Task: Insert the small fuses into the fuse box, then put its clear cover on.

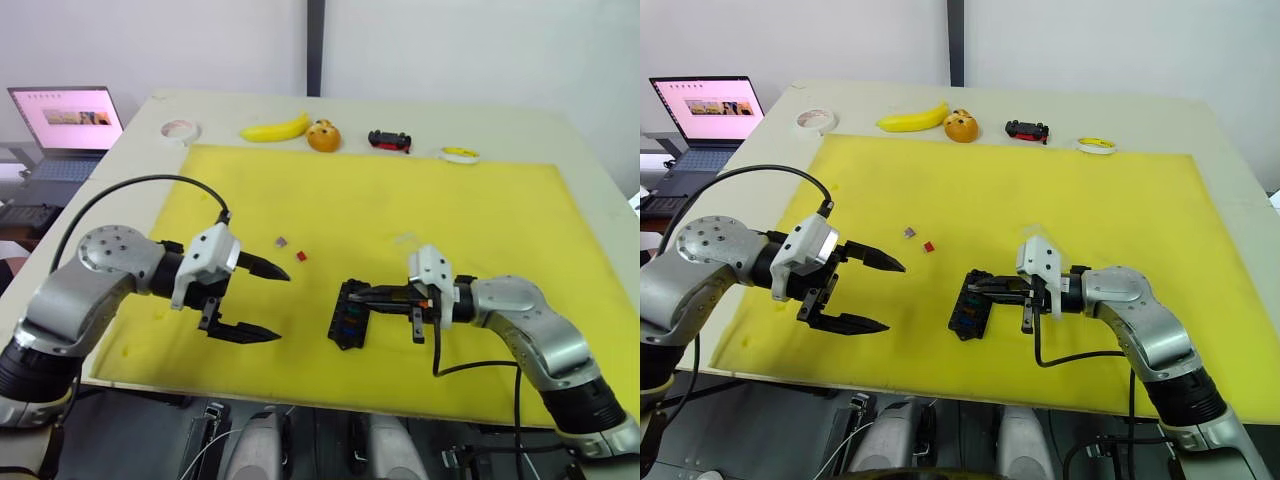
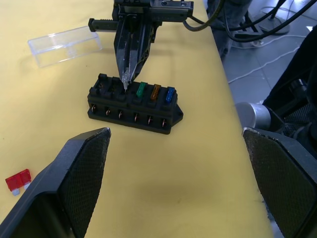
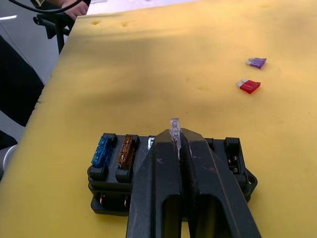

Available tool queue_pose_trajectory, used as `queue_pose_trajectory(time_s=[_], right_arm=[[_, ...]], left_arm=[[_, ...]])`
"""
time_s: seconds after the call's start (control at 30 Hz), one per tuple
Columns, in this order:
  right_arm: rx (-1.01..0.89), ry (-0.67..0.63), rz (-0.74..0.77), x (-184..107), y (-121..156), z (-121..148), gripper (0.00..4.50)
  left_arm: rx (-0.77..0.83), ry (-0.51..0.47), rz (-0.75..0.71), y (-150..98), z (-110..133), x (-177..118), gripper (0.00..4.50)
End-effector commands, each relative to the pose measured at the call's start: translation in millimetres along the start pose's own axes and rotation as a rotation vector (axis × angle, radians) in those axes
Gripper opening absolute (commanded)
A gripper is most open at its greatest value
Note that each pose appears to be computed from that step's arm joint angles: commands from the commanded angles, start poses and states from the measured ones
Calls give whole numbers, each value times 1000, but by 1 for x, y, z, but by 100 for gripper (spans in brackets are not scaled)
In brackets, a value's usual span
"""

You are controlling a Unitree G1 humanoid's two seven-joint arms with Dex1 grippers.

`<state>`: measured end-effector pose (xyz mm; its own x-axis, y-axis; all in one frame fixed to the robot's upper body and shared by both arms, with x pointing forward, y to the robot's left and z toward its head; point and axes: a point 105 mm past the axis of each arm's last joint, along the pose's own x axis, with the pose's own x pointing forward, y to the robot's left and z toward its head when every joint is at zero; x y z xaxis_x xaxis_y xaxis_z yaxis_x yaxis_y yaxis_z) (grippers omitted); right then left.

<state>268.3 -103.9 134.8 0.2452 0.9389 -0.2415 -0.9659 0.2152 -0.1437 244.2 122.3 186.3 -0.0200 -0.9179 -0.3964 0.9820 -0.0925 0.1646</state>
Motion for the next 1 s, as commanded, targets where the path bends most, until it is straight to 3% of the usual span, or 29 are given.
queue_pose_trajectory(time_s=[0.03,1.0], right_arm=[[-18,-29,-8,1,-1,6,0],[20,48,-20,-1,-1,-19,0]], left_arm=[[46,6,-3,-3,6,-2,448],[46,10,-8,-5,1,-1,448]])
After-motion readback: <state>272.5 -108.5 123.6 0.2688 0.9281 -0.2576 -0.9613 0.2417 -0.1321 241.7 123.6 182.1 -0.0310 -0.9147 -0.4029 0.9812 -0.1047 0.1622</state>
